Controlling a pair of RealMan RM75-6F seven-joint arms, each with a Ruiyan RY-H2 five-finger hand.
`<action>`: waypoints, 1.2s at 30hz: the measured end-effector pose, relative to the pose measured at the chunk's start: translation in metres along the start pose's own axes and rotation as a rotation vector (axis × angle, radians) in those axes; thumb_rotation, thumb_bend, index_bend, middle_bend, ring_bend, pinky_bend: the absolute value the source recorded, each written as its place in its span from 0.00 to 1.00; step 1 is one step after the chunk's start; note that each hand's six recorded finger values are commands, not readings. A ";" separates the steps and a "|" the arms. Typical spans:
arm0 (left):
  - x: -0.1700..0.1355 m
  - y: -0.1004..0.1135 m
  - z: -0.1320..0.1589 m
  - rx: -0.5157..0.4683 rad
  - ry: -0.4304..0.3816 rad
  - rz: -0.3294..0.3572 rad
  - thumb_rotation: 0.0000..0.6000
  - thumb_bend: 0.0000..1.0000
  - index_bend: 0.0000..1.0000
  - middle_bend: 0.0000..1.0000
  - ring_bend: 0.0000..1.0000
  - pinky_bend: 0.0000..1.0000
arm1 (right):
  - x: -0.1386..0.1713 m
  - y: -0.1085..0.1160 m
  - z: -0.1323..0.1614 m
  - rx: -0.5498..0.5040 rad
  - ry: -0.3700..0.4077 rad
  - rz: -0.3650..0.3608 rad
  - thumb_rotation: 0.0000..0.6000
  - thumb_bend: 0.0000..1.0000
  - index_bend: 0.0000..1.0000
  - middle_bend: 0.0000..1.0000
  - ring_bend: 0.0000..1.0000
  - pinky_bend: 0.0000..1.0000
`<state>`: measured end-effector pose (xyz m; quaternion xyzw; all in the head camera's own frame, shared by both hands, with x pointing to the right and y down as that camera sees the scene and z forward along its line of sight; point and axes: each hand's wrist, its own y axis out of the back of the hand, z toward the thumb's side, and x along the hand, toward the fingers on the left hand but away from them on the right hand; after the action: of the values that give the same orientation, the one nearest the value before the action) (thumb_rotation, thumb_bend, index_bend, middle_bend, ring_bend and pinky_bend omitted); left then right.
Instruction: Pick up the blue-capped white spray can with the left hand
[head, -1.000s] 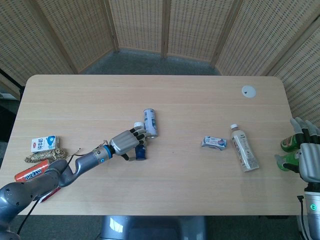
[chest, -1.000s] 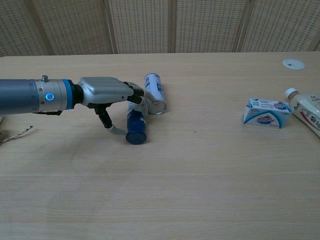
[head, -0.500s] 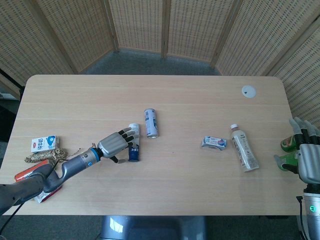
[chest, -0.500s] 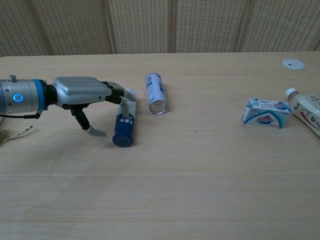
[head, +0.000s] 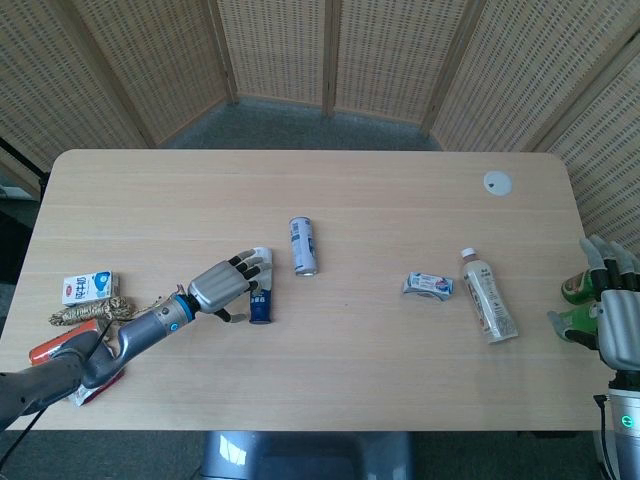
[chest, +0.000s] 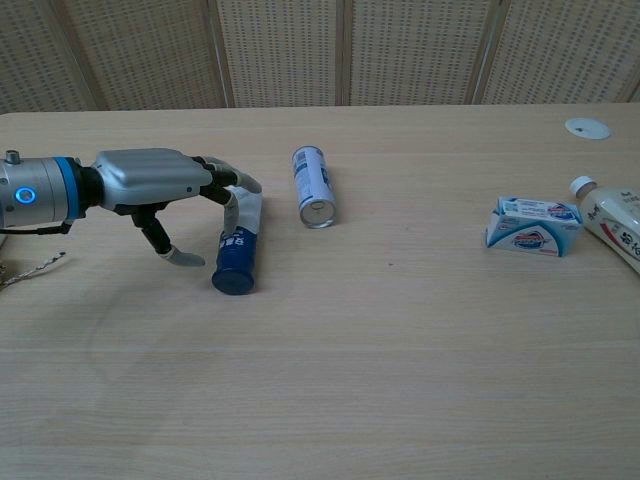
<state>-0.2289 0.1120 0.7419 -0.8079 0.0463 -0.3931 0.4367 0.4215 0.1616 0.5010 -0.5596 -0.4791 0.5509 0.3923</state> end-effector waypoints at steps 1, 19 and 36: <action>0.002 0.000 0.001 0.003 -0.003 0.001 0.80 0.30 0.07 0.00 0.00 0.00 | 0.000 0.000 0.000 0.000 -0.001 0.000 0.99 0.18 0.01 0.00 0.00 0.00; 0.005 0.002 0.000 -0.011 -0.011 0.010 0.80 0.30 0.07 0.00 0.00 0.00 | 0.003 0.002 -0.008 -0.008 -0.020 -0.006 0.99 0.18 0.00 0.00 0.00 0.00; 0.024 -0.013 0.008 0.059 -0.023 -0.045 0.80 0.30 0.19 0.00 0.00 0.00 | 0.010 0.007 -0.010 -0.028 -0.022 -0.016 0.99 0.18 0.00 0.00 0.00 0.00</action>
<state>-0.2106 0.1154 0.7628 -0.7999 0.0116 -0.3947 0.4519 0.4318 0.1706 0.4926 -0.5552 -0.4954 0.5470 0.3835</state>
